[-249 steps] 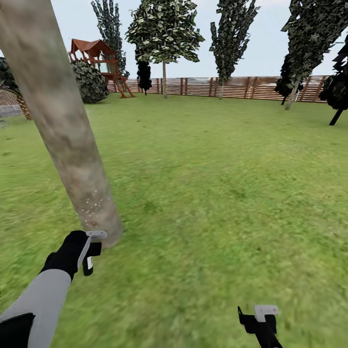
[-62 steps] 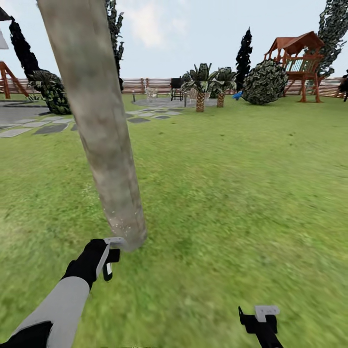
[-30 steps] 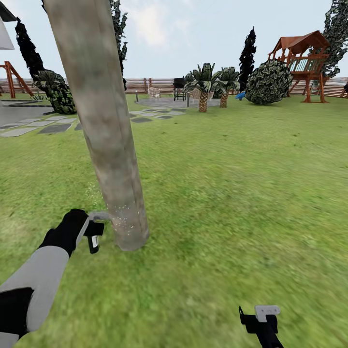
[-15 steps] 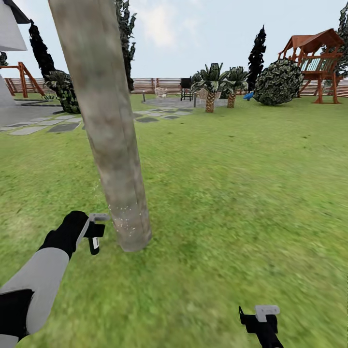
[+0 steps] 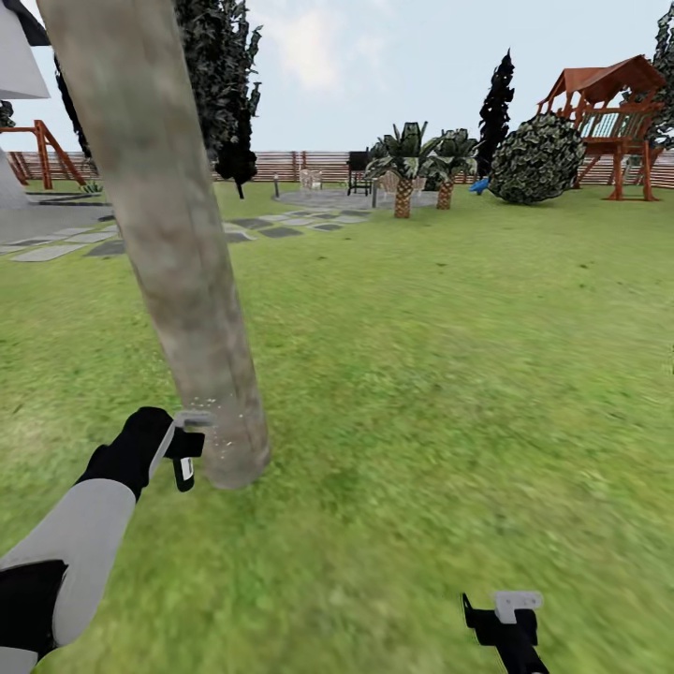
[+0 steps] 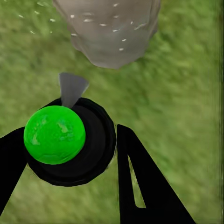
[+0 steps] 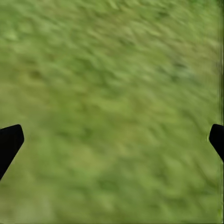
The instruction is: In the garden, pick up the pesticide atomizer on the floor and spray pesticide onto both trees until each tree trunk is fully covered.
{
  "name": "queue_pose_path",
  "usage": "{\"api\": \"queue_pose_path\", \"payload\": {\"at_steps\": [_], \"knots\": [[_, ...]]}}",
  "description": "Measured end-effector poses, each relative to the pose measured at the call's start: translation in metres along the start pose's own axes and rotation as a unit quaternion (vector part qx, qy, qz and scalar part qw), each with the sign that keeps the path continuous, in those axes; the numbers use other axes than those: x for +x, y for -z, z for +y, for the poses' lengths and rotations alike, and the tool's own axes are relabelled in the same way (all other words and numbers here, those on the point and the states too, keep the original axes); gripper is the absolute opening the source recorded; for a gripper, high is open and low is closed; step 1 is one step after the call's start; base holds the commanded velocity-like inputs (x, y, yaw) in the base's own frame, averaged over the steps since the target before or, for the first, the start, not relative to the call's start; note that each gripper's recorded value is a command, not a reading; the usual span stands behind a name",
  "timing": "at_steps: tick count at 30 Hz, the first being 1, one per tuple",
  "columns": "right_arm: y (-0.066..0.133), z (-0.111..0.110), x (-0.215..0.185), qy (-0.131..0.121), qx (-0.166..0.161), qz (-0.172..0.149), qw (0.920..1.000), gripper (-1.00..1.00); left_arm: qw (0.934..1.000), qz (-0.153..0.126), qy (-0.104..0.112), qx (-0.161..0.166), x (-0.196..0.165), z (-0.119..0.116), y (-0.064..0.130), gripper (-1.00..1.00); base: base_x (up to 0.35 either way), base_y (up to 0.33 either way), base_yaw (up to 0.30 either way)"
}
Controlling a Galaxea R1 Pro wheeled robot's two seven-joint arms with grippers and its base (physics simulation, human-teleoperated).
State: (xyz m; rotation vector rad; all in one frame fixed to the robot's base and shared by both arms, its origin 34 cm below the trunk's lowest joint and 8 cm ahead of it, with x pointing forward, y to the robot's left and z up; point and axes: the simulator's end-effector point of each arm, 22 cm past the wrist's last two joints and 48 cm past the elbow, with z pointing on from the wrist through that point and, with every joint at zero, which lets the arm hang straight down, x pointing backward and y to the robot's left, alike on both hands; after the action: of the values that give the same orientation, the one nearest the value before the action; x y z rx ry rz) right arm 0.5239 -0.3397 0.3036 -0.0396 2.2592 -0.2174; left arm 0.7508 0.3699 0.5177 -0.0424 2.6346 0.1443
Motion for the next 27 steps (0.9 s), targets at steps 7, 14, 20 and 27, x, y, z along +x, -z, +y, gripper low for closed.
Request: {"api": "queue_pose_path", "payload": {"at_steps": [7,14,20,27], "knots": [[0.000,0.000,0.000,0.000,0.000,0.000,1.0000,1.00,1.0000,0.002,0.001,0.000,0.001,0.000,-0.001,-1.00,0.000,-0.278,0.000],[0.000,0.000,0.000,0.000,0.000,0.000,1.0000,1.00,1.0000,0.006,0.000,-0.001,0.005,0.001,-0.002,-1.00,0.000,-0.278,0.000],[0.000,0.001,0.000,0.000,-0.001,0.000,1.0000,1.00,1.0000,0.006,0.000,-0.002,0.006,0.001,-0.003,-1.00,0.000,-0.278,0.094],[0.000,0.001,0.000,0.000,-0.001,0.000,1.0000,1.00,0.9998,0.017,0.001,-0.006,0.023,0.008,-0.010,-1.00,0.000,-0.278,0.268]]}}
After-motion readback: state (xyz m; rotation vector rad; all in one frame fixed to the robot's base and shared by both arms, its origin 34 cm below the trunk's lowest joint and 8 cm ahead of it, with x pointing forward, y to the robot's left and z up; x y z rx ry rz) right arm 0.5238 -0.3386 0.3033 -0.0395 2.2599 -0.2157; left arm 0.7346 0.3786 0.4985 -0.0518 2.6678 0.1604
